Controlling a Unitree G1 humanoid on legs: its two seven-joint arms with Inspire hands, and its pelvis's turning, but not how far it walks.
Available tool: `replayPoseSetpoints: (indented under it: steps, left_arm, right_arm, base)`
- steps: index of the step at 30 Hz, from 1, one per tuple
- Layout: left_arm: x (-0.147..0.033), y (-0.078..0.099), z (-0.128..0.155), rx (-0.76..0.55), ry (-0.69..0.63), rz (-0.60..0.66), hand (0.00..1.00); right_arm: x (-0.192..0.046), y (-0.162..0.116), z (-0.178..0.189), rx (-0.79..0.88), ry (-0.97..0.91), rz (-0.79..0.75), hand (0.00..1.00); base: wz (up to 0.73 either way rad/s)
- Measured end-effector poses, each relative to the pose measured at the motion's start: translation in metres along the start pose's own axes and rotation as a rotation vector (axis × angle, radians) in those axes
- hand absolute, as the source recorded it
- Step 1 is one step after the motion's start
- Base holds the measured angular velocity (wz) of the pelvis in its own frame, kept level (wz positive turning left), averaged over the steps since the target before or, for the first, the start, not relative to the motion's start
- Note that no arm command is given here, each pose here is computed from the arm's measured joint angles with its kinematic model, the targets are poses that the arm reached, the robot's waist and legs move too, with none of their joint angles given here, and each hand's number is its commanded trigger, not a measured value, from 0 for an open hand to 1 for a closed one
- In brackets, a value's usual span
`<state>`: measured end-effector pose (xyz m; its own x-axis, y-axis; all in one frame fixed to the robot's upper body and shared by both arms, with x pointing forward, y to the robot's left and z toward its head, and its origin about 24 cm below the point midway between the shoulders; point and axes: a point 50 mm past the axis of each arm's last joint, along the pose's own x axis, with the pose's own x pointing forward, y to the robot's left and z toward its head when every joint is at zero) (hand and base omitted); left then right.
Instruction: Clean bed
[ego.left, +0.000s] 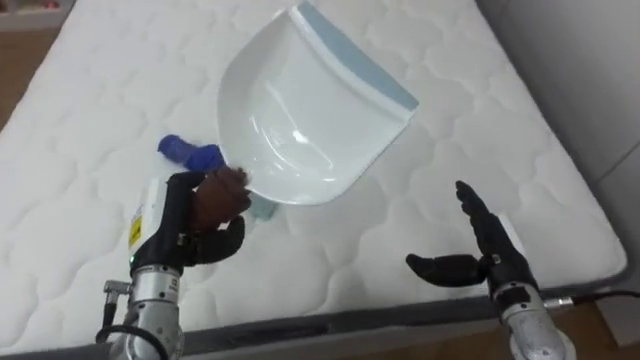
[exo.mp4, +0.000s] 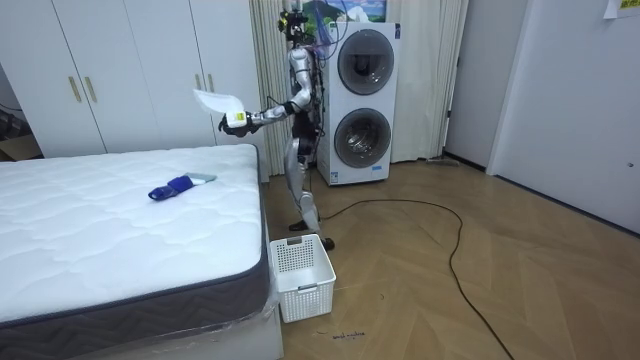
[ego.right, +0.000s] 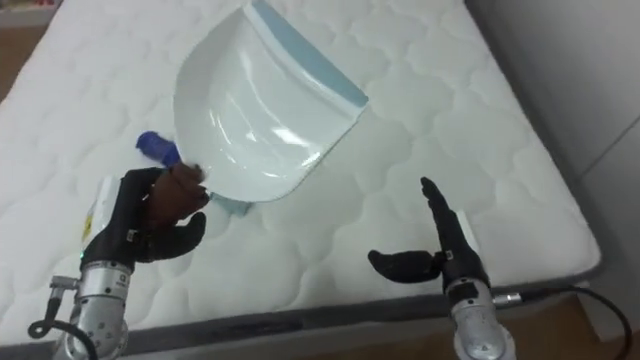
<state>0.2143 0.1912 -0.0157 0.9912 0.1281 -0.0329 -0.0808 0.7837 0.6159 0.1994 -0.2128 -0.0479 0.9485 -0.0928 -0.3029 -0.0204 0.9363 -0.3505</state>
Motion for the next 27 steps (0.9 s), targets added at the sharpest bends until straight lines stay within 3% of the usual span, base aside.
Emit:
replayPoseSetpoints:
  steps: [5, 10, 20, 23, 27]
  left_arm:
    - [-0.001, -0.002, -0.004, -0.08, 0.041, -0.005, 0.0]
    - [-0.009, -0.01, -0.023, -0.234, 0.189, -0.013, 0.0]
    - [-0.021, -0.016, -0.047, -0.254, 0.32, -0.033, 0.0]
    - [-0.03, -0.019, -0.065, -0.241, 0.4, -0.041, 0.0]
    - [-0.058, -0.017, -0.096, -0.209, 0.56, -0.035, 0.0]
  right_arm:
    - [-0.005, 0.005, -0.005, -0.007, 0.019, 0.004, 0.0]
    - [-0.011, 0.006, -0.013, 0.009, 0.055, 0.002, 0.0]
    - [-0.023, 0.012, -0.027, 0.029, 0.118, -0.015, 0.0]
    - [-0.031, 0.011, -0.048, 0.043, 0.21, -0.028, 0.0]
    - [-0.047, 0.003, -0.081, 0.042, 0.366, -0.079, 0.0]
  base:
    - [-0.31]
    - [-0.03]
    - [0.02]
    - [-0.02]
    - [0.0]
